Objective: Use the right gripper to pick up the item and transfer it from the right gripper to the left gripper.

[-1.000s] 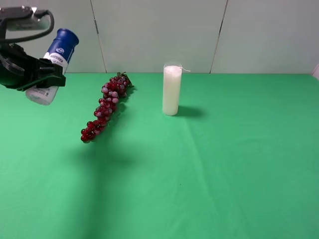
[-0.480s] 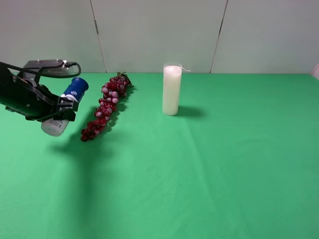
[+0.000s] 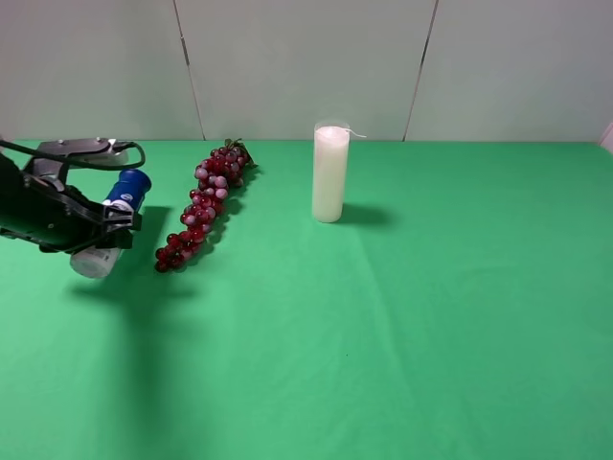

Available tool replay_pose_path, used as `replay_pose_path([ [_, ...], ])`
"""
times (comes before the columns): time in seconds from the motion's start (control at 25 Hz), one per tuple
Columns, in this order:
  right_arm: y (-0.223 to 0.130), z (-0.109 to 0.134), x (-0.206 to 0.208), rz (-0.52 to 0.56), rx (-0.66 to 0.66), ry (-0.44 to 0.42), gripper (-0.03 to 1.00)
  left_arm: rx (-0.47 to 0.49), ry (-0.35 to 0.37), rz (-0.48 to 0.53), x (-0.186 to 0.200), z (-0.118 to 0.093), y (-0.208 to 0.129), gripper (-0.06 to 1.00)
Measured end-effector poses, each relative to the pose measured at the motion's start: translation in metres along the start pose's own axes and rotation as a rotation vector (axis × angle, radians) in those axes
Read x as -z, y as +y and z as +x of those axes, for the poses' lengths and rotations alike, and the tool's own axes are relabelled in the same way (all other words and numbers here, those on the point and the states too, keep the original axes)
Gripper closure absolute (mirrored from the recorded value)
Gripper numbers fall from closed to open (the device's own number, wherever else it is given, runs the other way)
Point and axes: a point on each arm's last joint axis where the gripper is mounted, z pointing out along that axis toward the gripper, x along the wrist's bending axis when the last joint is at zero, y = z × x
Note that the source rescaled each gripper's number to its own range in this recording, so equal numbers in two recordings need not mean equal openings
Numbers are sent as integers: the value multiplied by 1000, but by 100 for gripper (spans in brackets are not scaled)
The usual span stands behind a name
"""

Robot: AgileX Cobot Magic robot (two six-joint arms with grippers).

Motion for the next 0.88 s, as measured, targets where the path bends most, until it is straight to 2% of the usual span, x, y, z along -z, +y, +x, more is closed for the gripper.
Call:
replay_pose_path([
  [0.24, 0, 0, 0, 0, 0, 0, -3, 37, 43, -48, 0, 14, -2, 94],
  [0.48, 0, 0, 0, 0, 0, 0, -3, 50, 51, -68, 0, 15, 0, 94],
  [0.64, 0, 0, 0, 0, 0, 0, -3, 52, 57, -48, -7, 16, -4, 94],
  [0.76, 0, 0, 0, 0, 0, 0, -3, 67, 67, 7, -20, 17, -14, 94],
  [0.88, 0, 0, 0, 0, 0, 0, -3, 73, 74, -2, -22, 18, -15, 94],
])
